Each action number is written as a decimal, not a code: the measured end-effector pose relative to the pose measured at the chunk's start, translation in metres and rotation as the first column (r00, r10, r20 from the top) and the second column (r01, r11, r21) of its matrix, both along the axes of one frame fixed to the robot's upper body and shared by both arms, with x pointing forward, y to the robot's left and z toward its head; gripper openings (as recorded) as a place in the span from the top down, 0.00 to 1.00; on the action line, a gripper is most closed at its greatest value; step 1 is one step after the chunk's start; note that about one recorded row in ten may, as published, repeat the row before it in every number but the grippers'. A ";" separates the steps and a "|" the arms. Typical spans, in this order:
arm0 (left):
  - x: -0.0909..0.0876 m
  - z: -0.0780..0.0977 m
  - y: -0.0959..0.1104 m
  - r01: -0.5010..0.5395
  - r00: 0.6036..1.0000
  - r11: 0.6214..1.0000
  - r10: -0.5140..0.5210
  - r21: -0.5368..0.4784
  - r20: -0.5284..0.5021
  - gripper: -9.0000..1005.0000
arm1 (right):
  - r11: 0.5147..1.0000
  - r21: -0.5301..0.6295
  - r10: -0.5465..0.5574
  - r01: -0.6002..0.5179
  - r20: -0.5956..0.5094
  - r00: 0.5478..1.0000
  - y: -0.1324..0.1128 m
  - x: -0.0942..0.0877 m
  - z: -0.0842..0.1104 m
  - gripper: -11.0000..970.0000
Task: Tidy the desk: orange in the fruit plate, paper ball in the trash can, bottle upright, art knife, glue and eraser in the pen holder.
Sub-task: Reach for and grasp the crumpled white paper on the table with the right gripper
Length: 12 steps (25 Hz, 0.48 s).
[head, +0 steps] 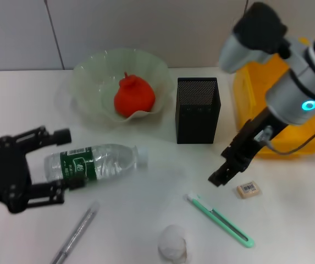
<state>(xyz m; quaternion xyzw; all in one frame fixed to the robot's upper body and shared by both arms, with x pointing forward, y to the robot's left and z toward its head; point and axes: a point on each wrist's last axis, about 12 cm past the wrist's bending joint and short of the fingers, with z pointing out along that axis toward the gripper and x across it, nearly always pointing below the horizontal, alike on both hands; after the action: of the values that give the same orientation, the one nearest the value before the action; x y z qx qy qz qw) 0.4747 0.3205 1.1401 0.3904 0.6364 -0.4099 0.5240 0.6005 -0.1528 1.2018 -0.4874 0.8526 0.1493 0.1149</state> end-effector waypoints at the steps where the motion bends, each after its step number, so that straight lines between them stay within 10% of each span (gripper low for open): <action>1: 0.000 0.000 0.000 0.000 1.000 1.000 0.000 0.000 0.000 0.14 | 1.000 -0.009 0.014 -0.014 -0.004 1.000 0.005 -0.002 -0.001 0.31; 12: -0.016 -0.012 0.018 -0.010 0.999 1.000 0.011 0.020 -0.039 0.14 | 0.982 -0.061 0.172 -0.176 -0.071 0.983 0.061 -0.026 -0.017 0.32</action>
<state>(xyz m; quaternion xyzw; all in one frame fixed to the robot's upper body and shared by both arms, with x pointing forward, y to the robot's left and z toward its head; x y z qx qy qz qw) 0.4584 0.3390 1.1280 0.3840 0.6527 -0.4083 0.5097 0.5749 -0.0916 1.1846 -0.5586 0.8145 0.1459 0.0570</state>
